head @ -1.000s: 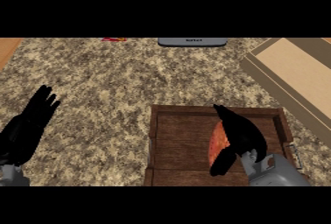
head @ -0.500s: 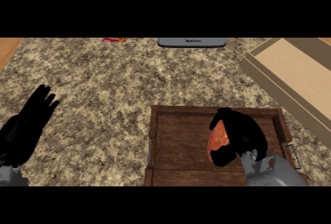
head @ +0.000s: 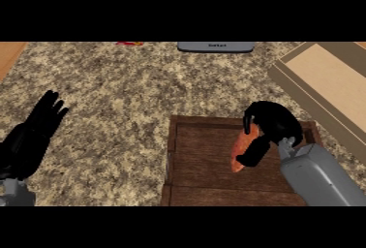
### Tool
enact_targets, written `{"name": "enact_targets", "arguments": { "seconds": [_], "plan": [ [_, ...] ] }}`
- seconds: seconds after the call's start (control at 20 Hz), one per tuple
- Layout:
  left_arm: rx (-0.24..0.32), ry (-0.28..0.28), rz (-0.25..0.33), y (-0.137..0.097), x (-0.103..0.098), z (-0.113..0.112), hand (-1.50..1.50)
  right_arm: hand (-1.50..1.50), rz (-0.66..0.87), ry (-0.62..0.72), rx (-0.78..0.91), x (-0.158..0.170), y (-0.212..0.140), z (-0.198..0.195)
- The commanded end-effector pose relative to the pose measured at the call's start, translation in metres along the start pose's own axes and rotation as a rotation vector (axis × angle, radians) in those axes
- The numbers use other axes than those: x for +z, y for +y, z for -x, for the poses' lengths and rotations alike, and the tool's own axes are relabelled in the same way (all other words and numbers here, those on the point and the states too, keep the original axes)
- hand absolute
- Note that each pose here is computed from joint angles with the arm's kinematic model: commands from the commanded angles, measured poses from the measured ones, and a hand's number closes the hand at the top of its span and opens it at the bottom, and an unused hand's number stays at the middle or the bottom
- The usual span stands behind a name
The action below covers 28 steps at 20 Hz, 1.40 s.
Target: Pick the sweet potato from the tray and place it in the cardboard box
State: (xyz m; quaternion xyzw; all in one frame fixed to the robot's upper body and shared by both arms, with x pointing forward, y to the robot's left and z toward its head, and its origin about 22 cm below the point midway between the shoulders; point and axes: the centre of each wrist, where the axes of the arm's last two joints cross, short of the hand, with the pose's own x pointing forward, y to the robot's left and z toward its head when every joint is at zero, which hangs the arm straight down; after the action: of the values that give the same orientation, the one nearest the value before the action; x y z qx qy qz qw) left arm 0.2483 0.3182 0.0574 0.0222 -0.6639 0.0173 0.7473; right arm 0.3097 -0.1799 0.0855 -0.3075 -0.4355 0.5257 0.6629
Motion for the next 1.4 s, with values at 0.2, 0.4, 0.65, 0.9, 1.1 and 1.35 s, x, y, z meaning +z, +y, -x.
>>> {"name": "enact_targets", "arguments": {
  "seconds": [0.2, 0.4, 0.65, 0.9, 1.1, 1.35],
  "plan": [
    [-0.001, 0.033, 0.006, 0.0, -0.003, 0.013, 0.0, 1.5, 0.109, -0.012, 0.134, -0.048, -0.043, 0.037],
    [-0.009, 0.012, -0.003, -0.001, 0.017, 0.009, 0.0, 1.5, 0.225, -0.076, 0.126, -0.025, -0.057, 0.008],
    [0.02, 0.027, -0.026, -0.001, 0.009, 0.009, 0.0, 1.5, 0.372, -0.162, 0.131, 0.024, -0.097, -0.001],
    [0.02, 0.025, -0.011, 0.005, 0.009, 0.008, 0.0, 1.5, 0.593, -0.13, 0.06, 0.06, -0.139, -0.021],
    [0.002, 0.007, -0.021, -0.001, 0.002, 0.008, 0.0, 1.5, 0.726, -0.01, 0.023, 0.077, -0.17, -0.016],
    [0.003, 0.008, -0.021, 0.013, -0.003, 0.009, 0.0, 1.5, 0.77, 0.092, -0.037, 0.08, -0.208, -0.005]
  ]
}}
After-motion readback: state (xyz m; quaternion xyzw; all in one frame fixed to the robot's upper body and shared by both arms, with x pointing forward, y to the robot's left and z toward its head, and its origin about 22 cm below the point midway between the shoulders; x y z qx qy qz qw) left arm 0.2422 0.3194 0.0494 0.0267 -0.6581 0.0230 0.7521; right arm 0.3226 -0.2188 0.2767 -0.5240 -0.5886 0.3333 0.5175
